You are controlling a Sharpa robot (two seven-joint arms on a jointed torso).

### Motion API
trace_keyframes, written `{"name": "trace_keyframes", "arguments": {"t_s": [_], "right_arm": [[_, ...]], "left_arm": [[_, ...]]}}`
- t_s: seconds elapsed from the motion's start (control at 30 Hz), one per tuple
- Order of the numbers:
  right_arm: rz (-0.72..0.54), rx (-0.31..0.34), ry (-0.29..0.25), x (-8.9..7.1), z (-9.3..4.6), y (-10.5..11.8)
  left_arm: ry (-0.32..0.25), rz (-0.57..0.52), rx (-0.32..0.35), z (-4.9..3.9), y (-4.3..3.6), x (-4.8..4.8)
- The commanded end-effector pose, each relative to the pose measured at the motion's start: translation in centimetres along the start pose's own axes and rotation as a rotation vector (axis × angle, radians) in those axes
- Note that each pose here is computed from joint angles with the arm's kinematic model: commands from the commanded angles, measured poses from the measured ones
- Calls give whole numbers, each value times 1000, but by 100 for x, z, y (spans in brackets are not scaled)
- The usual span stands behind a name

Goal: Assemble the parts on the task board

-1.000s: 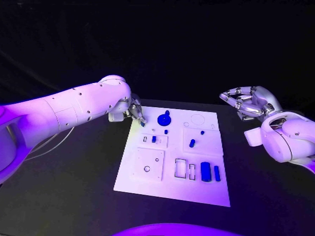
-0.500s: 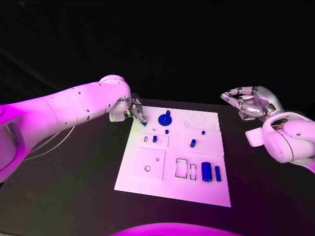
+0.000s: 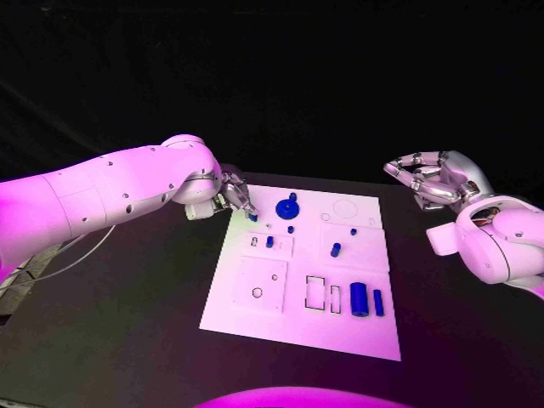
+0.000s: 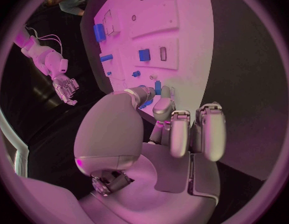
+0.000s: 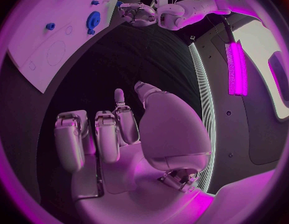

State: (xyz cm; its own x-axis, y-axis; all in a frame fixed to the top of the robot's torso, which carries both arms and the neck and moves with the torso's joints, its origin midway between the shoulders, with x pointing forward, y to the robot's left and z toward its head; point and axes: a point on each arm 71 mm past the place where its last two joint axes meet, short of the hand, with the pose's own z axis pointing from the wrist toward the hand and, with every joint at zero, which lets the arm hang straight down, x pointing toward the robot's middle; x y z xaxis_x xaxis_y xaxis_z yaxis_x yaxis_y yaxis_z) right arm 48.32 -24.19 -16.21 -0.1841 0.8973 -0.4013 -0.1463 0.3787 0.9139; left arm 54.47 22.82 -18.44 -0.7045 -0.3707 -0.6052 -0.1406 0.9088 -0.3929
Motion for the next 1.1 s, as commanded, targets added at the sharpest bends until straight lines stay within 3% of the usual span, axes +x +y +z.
{"name": "trace_keyframes", "arguments": {"t_s": [0.03,0.27,0.6,1.1], "right_arm": [[-1,-9,8,2,-4,2],[-3,-7,5,-11,-8,-10],[-3,-2,0,-25,-7,-37],[13,7,9,-25,-10,-56]], "left_arm": [[-34,-61,31,-49,-22,44],[-79,-21,53,-95,9,174],[-69,26,51,-43,60,377],[-58,131,47,-27,43,457]]}}
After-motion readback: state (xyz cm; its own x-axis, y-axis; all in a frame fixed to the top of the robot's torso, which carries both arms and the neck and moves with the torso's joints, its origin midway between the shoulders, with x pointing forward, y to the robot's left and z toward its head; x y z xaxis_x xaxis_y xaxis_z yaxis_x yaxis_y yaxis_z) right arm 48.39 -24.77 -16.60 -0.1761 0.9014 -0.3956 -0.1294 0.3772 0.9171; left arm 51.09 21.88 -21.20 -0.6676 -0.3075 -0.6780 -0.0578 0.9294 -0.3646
